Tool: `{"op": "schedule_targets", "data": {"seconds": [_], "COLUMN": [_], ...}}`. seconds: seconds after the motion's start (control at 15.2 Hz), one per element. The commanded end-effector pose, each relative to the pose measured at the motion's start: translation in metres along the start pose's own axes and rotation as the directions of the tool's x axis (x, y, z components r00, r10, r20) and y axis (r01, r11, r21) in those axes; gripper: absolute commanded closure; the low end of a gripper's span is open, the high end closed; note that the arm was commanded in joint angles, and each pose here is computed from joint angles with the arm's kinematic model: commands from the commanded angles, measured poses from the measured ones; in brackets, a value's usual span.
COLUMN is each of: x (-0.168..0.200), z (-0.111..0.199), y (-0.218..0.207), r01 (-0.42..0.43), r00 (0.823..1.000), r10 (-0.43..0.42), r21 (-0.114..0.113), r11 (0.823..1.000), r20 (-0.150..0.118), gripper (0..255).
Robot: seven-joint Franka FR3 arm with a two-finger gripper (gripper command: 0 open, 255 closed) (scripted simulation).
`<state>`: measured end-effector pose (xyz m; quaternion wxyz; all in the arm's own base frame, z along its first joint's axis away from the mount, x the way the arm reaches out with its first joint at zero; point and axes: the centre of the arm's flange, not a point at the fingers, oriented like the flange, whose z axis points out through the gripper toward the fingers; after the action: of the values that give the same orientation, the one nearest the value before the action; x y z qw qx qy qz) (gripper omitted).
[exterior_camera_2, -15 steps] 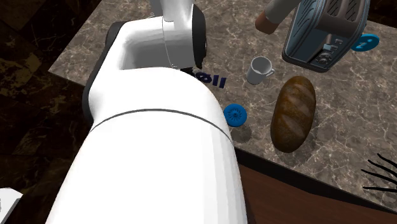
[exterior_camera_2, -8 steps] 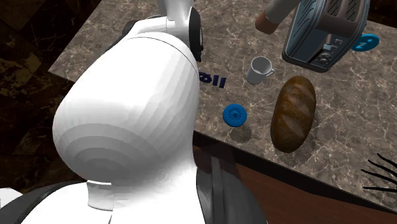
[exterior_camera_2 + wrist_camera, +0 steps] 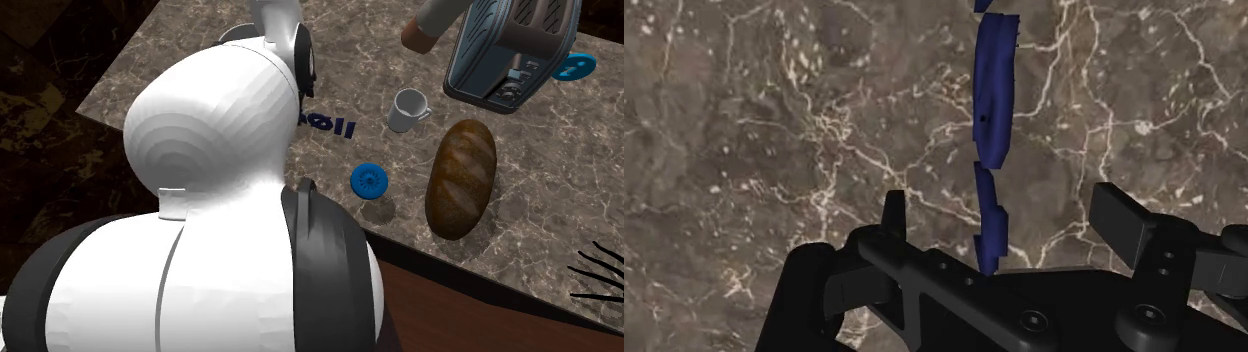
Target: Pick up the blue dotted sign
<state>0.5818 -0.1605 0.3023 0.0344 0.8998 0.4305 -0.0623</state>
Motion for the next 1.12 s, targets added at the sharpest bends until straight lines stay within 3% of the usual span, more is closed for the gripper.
{"op": "schedule_targets", "data": {"seconds": [0.0, 0.2, 0.26, 0.86, 1.06], "x": [0.002, 0.003, 0.003, 0.003, 0.001], "z": [0.010, 0.018, 0.018, 0.018, 0.003], "y": [-0.001, -0.001, -0.002, -0.001, -0.001], "r01": [0.001, 0.001, 0.001, 0.001, 0.001], "r00": [1.000, 1.000, 1.000, 1.000, 1.000], "r10": [-0.001, -0.001, -0.001, -0.001, -0.001], "r21": [0.000, 0.000, 0.000, 0.000, 0.000], "r11": [1.000, 1.000, 1.000, 1.000, 1.000], "r20": [0.000, 0.000, 0.000, 0.000, 0.000], "gripper": [0, 0, 255, 255, 255]}}
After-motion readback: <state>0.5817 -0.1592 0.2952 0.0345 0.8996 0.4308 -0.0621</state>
